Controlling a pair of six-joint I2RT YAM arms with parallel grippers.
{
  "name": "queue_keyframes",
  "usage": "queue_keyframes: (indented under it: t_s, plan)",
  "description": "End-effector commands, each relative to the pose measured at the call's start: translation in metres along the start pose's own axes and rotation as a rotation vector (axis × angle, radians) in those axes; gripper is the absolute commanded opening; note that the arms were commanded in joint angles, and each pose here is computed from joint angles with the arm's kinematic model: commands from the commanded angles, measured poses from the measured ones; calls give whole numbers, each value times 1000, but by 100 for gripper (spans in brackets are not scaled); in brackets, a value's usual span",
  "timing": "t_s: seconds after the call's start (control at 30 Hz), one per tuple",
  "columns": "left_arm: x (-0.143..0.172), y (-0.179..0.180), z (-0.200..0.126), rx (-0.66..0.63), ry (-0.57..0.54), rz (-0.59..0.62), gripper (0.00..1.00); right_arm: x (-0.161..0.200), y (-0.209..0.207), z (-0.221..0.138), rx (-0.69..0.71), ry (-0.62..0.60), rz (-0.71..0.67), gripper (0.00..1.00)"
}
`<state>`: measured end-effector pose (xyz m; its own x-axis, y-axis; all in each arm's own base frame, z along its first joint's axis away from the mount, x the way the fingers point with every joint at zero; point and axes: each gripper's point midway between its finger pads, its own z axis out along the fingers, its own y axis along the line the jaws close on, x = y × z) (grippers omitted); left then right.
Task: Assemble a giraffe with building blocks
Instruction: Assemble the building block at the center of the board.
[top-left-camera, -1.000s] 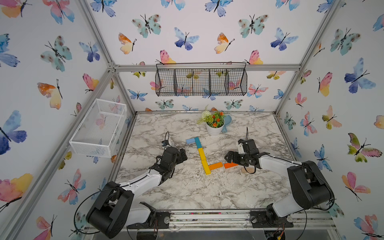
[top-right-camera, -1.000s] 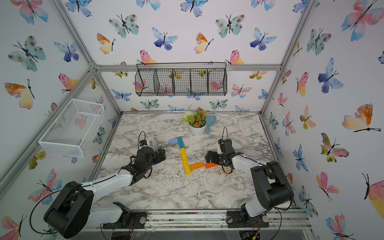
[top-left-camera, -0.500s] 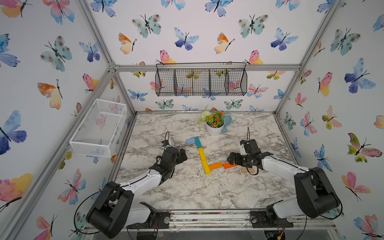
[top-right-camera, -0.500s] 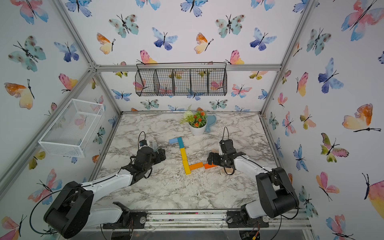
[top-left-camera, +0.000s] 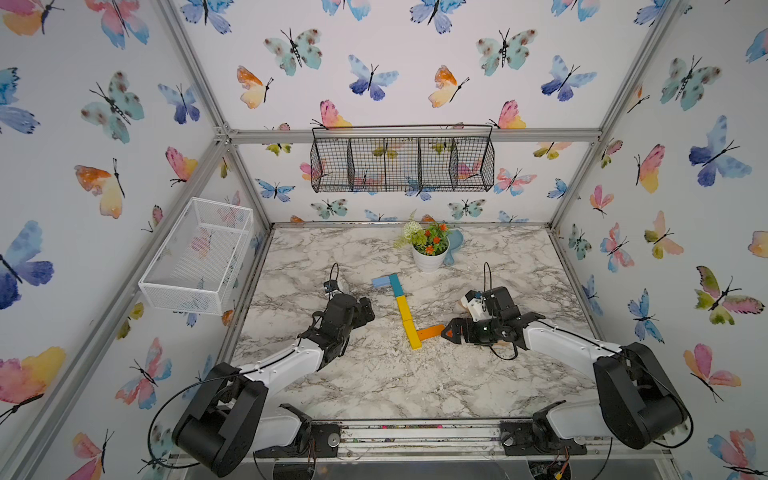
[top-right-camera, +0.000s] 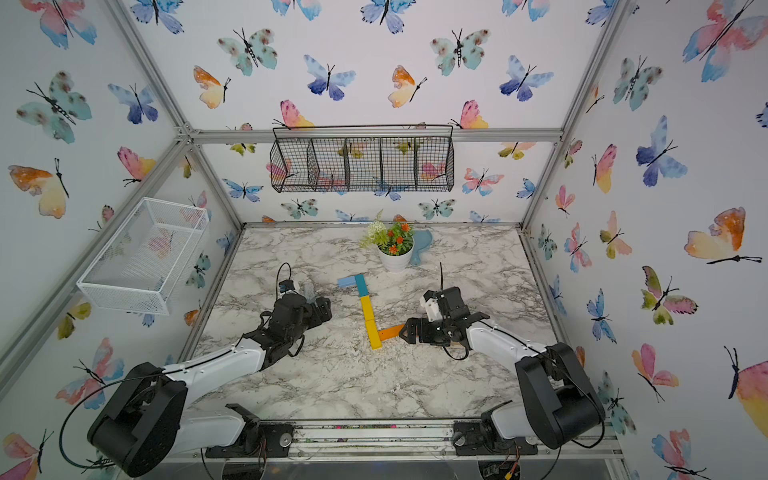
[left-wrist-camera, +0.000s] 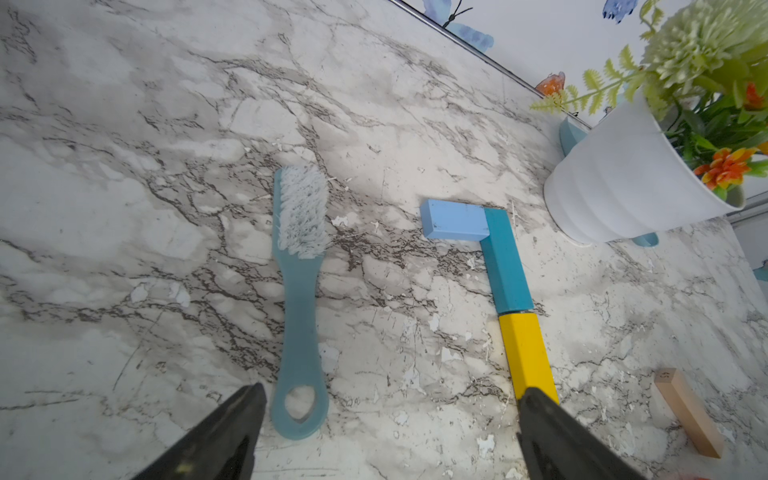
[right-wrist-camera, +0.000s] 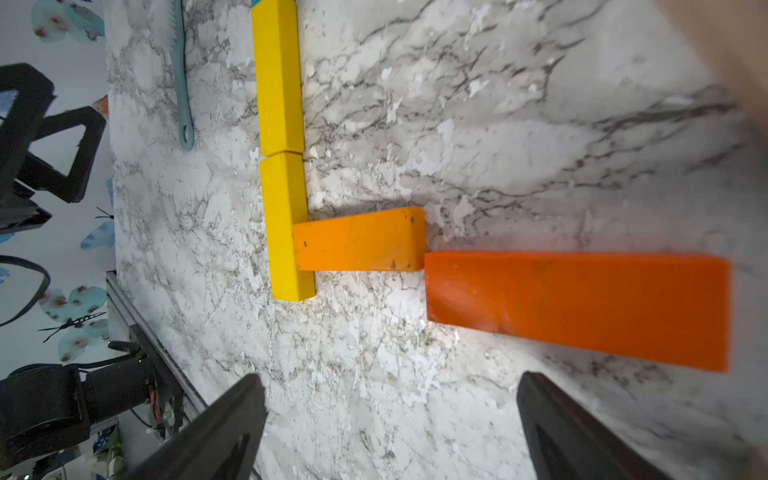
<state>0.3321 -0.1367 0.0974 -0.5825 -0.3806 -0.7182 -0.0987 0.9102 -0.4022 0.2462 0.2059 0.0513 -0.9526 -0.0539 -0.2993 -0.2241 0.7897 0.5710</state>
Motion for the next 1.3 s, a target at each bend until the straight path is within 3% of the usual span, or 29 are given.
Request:
queue_keyframes:
  t_s: [0.0, 0.77, 0.97, 1.27]
  plan:
    - [-6, -11, 2, 32, -7, 10, 98, 2, 5, 4, -46, 12, 1, 100]
    - [-7, -11, 3, 29, -10, 15, 98, -4, -15, 28, 34, 76, -35, 100]
    - [-6, -11, 4, 34, -5, 15, 98, -8, -21, 11, 114, 34, -61, 100]
    - [-5, -12, 3, 38, -5, 16, 98, -5, -40, 22, 183, 54, -55, 100]
